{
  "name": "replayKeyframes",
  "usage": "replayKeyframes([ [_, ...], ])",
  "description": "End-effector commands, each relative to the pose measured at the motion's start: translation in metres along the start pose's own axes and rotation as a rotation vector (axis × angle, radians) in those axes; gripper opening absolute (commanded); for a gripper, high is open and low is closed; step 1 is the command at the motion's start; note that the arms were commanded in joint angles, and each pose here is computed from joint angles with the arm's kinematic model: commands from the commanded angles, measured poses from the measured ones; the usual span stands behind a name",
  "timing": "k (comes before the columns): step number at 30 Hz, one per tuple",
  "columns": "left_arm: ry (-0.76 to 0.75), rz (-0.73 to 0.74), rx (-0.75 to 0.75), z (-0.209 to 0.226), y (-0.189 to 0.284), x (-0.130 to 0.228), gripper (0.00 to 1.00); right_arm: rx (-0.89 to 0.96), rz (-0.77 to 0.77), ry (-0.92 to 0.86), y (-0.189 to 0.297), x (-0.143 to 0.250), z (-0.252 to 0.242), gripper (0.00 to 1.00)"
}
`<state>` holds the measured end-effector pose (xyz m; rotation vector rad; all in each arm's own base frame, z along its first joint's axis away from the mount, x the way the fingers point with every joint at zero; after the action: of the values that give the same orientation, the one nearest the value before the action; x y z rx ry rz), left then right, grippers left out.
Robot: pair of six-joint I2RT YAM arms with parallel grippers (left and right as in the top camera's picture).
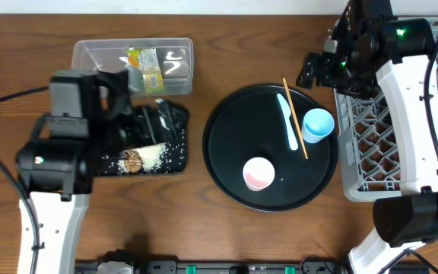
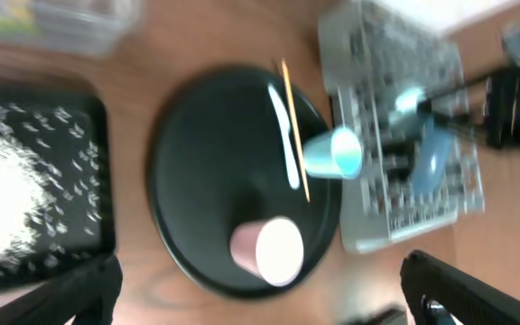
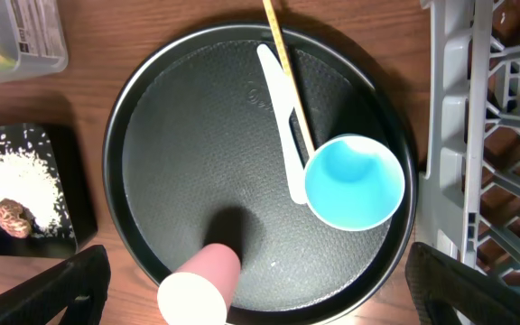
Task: Sort waste into correct bins and load items into the dishwasher rack
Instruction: 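Move the left gripper back to the pink cup on the round tray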
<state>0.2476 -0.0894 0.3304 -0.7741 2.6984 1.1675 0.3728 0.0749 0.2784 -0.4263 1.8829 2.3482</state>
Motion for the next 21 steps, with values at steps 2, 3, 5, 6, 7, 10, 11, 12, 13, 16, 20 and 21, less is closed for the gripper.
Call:
replayKeyframes([
  [2,-0.012,0.033,-0.149,0.004,-0.014,0.021,1.0,-0.006,0.002,0.009,0.0,0.0,0.002,0.99],
  [3,0.004,0.038,-0.185,0.006,-0.019,0.026,0.99,-0.006,0.002,0.009,0.0,0.0,0.002,0.99],
  [5,0.004,0.061,-0.219,0.005,-0.029,0.037,0.98,-0.006,0.002,0.009,0.0,0.0,0.002,0.99],
  [6,-0.001,0.072,-0.238,0.005,-0.034,0.043,0.98,-0.006,0.002,0.009,0.0,0.0,0.002,0.99],
  [7,-0.005,0.078,-0.262,0.005,-0.039,0.047,0.98,-0.006,0.002,0.009,0.0,0.0,0.002,0.99],
  [10,-0.049,0.096,-0.352,0.007,-0.059,0.061,0.98,-0.006,0.002,0.009,0.0,0.0,0.002,0.99],
  [11,-0.053,0.104,-0.381,0.009,-0.066,0.065,0.98,-0.006,0.002,0.009,0.0,0.0,0.002,0.99],
  [12,-0.052,0.113,-0.406,0.01,-0.073,0.069,0.98,-0.006,0.002,0.009,0.0,0.0,0.002,0.99],
  [13,-0.047,0.125,-0.426,0.011,-0.079,0.073,0.98,-0.006,0.002,0.009,0.0,0.0,0.002,0.99],
  [16,-0.056,0.185,-0.471,0.013,-0.105,0.085,0.98,-0.006,0.002,0.009,0.0,0.0,0.002,0.99],
  [20,-0.064,0.25,-0.542,0.023,-0.134,0.093,0.98,-0.006,0.002,0.009,0.0,0.0,0.002,0.99],
  [21,-0.061,0.261,-0.557,0.026,-0.139,0.094,0.98,-0.006,0.002,0.009,0.0,0.0,0.002,0.99],
])
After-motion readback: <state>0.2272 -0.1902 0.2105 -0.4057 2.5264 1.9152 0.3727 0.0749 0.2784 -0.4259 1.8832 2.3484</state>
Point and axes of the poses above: each gripper's point midway between its finger pads, its own y axis back along the fingers, its own z axis along the line the jaws close on, x = y × z, the point moved 5 cm from there along y, back along the fingers, and after that the axes turned 14 degrees about y, right-handed, at the moved point
